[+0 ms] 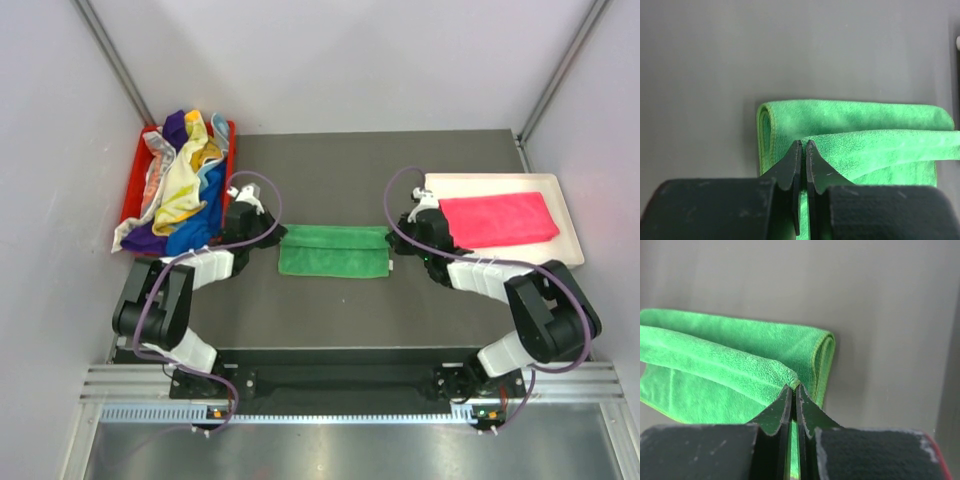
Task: Fold and stack the towels
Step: Fold the towel
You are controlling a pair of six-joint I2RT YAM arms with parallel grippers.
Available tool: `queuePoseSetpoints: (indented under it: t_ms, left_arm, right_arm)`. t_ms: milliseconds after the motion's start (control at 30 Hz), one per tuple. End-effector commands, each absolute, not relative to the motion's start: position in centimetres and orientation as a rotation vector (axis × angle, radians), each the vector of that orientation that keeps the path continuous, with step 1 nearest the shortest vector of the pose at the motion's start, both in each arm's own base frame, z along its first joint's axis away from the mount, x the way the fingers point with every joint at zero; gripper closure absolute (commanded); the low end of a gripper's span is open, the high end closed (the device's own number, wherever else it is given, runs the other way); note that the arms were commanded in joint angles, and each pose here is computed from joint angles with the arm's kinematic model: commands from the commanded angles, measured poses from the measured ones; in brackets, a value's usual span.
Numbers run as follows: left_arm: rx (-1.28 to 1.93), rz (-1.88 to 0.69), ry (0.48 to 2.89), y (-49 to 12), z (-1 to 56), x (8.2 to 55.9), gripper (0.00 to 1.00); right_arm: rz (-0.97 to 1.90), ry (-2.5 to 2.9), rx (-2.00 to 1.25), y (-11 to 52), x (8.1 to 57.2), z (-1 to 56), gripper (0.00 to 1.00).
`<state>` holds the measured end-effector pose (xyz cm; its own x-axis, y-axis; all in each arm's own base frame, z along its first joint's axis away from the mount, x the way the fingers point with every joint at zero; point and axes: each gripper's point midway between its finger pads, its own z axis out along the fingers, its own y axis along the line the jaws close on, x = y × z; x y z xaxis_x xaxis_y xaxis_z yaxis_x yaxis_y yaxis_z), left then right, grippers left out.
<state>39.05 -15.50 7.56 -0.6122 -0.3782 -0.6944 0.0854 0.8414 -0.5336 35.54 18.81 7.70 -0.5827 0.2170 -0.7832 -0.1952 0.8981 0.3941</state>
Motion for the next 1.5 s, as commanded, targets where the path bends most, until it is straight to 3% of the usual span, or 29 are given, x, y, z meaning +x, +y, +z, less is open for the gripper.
queuePoseSetpoints:
  t_ms: [0,800,1067,1167,1467]
  left_arm:
    - [-0.202,-0.674,2.1,-15.4,9.0,38.5,1.0]
    - [-0.208,-0.686,2.148,-15.7,7.3,36.0,0.99]
    - [-0.215,-0.714,2.135,-15.7,8.0,34.8,0.82]
    - [-0.234,-0.689,2.135,-15.1,8.4,34.3,0.75]
    - [-0.243,-0.572,2.067,-14.1,12.7,35.3,0.75]
  right_arm:
    - [0.569,2.038,0.034,19.1,35.9,9.8,1.0]
    - [0.589,2.063,0.02,19.2,33.3,7.8,0.99]
    - [0.623,2.056,-0.002,19.5,32.0,8.0,0.77]
    - [0.616,2.062,-0.013,19.2,31.4,8.3,0.63]
    - [0.493,2.052,-0.025,18.8,34.0,11.7,0.62]
